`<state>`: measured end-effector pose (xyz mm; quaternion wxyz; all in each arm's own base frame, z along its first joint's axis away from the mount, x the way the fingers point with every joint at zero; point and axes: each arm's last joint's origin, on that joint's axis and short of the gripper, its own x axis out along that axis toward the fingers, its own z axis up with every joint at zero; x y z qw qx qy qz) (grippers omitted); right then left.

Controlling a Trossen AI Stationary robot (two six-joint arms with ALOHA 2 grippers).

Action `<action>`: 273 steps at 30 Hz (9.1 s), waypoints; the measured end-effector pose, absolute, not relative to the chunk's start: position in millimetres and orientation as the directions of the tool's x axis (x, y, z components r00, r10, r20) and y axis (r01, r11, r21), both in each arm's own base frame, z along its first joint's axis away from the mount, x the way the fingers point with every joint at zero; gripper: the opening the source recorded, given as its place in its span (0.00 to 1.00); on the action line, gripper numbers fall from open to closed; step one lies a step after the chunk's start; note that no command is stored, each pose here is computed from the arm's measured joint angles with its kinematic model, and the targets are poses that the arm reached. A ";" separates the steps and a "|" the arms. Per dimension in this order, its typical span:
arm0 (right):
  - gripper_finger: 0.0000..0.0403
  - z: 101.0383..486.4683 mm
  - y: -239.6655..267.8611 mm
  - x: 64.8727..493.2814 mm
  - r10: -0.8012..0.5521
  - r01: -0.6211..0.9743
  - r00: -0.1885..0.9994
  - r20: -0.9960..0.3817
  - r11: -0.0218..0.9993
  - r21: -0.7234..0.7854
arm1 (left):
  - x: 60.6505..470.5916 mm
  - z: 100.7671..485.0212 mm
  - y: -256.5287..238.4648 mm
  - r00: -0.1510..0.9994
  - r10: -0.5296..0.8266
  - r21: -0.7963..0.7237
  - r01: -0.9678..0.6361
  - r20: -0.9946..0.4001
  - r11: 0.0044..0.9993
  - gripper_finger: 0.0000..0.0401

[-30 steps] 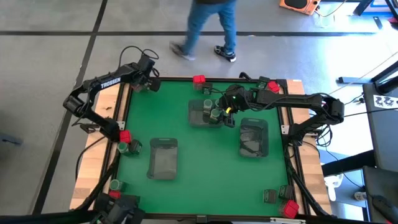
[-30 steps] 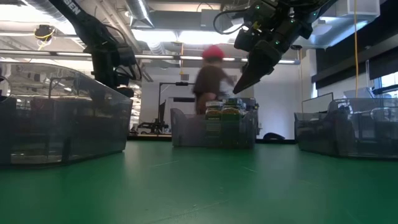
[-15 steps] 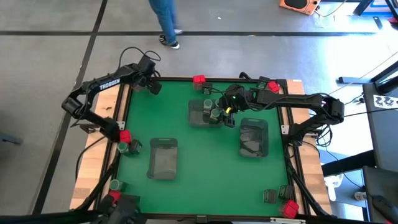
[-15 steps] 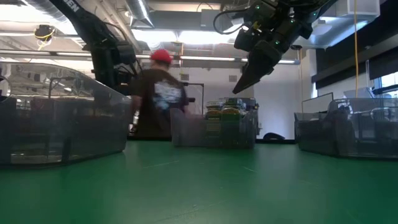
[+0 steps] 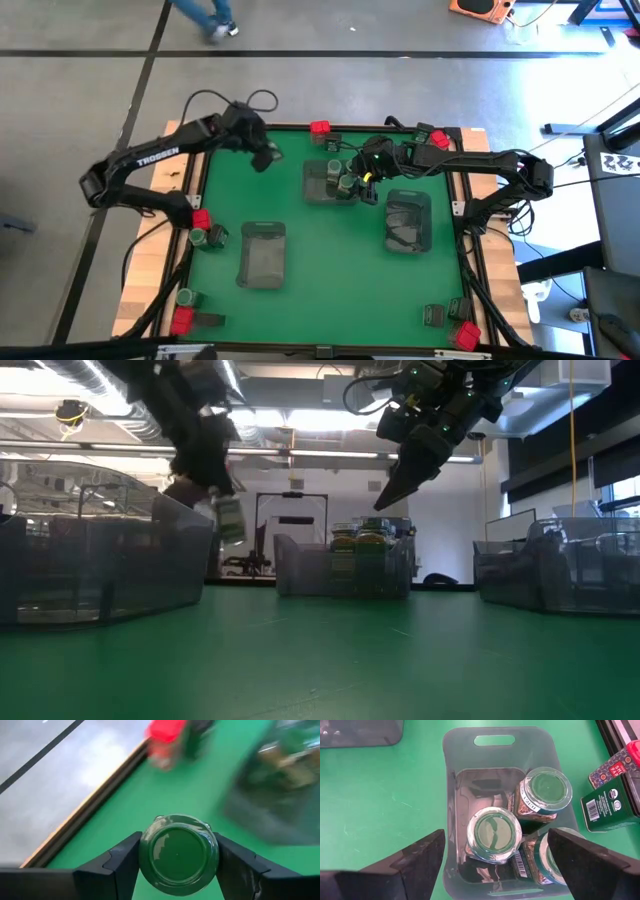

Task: Sort spices by type
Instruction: Put the green seasoning bottle into the top black bin, then put the black seasoning can into the left black bin

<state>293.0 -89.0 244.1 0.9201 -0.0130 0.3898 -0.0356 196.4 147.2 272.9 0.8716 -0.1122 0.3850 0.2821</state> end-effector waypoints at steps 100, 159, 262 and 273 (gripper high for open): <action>0.87 245.2 -89.2 294.0 -0.078 0.058 0.704 -0.706 0.997 -0.053 | 172.6 277.1 -9.4 0.122 0.013 -0.091 -0.801 -0.992 0.592 0.68; 0.87 245.4 -89.4 294.6 -0.079 0.058 0.708 -0.701 0.997 -0.054 | 159.8 203.7 -40.8 -0.045 -0.001 0.038 -0.857 -0.999 0.514 0.40; 0.87 245.9 -89.5 295.0 -0.081 0.059 0.713 -0.697 0.997 -0.055 | 259.6 229.6 -56.6 0.074 0.090 0.073 -0.201 -0.993 0.977 0.60; 0.87 247.2 -90.0 296.4 -0.085 0.060 0.726 -0.683 0.996 -0.060 | 232.5 276.7 -57.0 0.271 0.069 0.008 -0.219 -0.960 0.976 0.61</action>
